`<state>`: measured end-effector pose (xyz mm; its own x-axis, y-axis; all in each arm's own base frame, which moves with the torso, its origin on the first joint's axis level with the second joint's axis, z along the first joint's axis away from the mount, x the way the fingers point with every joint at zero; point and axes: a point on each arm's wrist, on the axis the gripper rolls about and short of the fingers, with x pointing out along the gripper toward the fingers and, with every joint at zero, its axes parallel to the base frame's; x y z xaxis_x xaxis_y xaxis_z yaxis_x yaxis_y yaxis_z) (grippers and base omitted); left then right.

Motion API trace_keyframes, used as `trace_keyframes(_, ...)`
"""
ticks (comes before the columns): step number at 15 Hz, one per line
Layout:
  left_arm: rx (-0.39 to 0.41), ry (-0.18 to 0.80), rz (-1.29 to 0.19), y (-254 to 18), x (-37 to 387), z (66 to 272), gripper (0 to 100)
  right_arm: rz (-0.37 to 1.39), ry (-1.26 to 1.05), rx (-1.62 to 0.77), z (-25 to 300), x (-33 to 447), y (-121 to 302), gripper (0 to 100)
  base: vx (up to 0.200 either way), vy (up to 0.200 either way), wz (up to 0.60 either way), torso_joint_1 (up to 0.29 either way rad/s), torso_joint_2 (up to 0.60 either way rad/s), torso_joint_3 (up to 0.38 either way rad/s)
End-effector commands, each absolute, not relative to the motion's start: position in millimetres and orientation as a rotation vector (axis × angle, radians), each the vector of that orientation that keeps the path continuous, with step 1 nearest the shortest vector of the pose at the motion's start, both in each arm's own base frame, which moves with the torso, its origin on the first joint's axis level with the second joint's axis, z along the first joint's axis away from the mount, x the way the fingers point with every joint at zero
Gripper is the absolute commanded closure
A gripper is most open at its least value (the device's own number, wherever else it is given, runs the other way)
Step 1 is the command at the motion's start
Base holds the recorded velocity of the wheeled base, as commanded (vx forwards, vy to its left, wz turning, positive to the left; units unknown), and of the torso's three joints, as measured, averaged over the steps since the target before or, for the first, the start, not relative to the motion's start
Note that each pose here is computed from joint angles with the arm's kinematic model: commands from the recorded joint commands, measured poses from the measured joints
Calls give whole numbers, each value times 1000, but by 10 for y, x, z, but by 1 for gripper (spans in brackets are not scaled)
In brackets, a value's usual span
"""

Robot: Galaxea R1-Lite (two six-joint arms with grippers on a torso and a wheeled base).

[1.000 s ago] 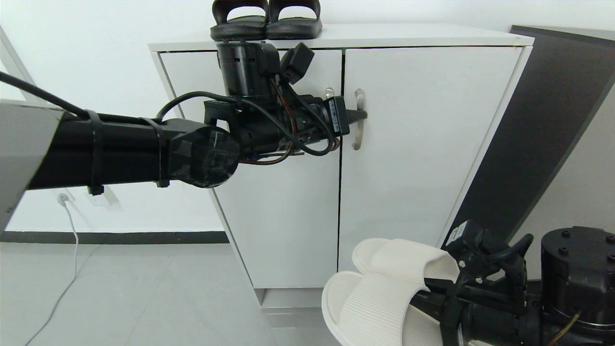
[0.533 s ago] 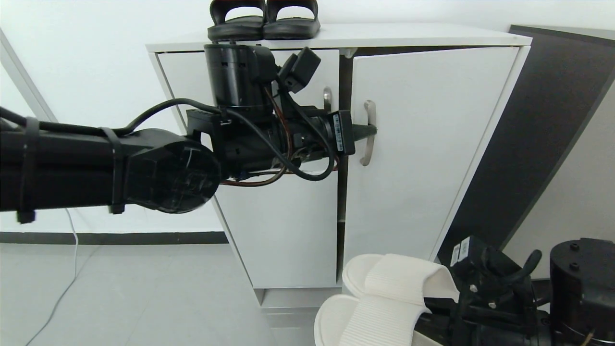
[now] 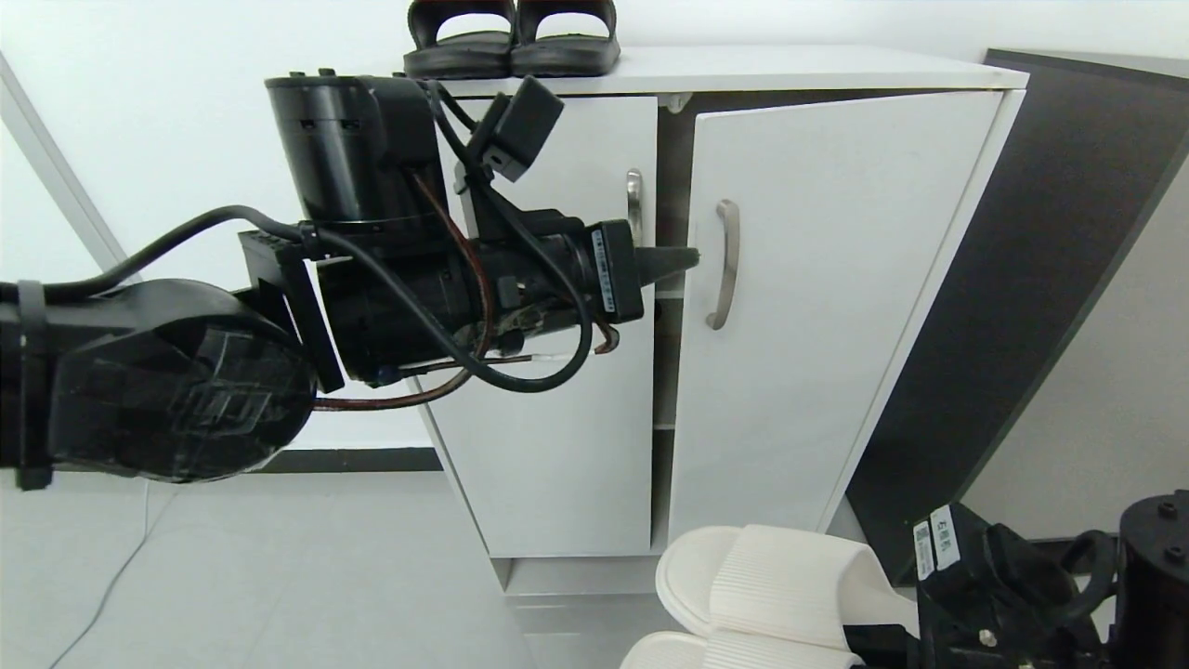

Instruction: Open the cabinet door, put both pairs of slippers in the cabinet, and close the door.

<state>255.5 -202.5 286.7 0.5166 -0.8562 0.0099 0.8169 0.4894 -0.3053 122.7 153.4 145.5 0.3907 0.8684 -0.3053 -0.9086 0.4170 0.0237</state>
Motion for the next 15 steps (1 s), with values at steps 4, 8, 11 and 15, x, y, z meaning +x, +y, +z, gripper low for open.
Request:
trace_keyframes(4,-313,127,-947,-1955,2929,2870,100,1134,289,-157,1453,1226,1535,100,0,0,0,0,0,0)
trace_keyframes(8,-311,96,-963,-2139,3134,2887,100,1134,298,-160,1435,1230,1540,100,0,0,0,0,0,0)
trace_keyframes(11,-313,79,-966,-2236,3283,2884,100,1134,296,-160,1439,1231,1542,100,0,0,0,0,0,0)
trace_keyframes(15,-313,80,-970,-2284,3322,2861,100,1133,309,-163,1415,1243,1555,100,0,0,0,0,0,0)
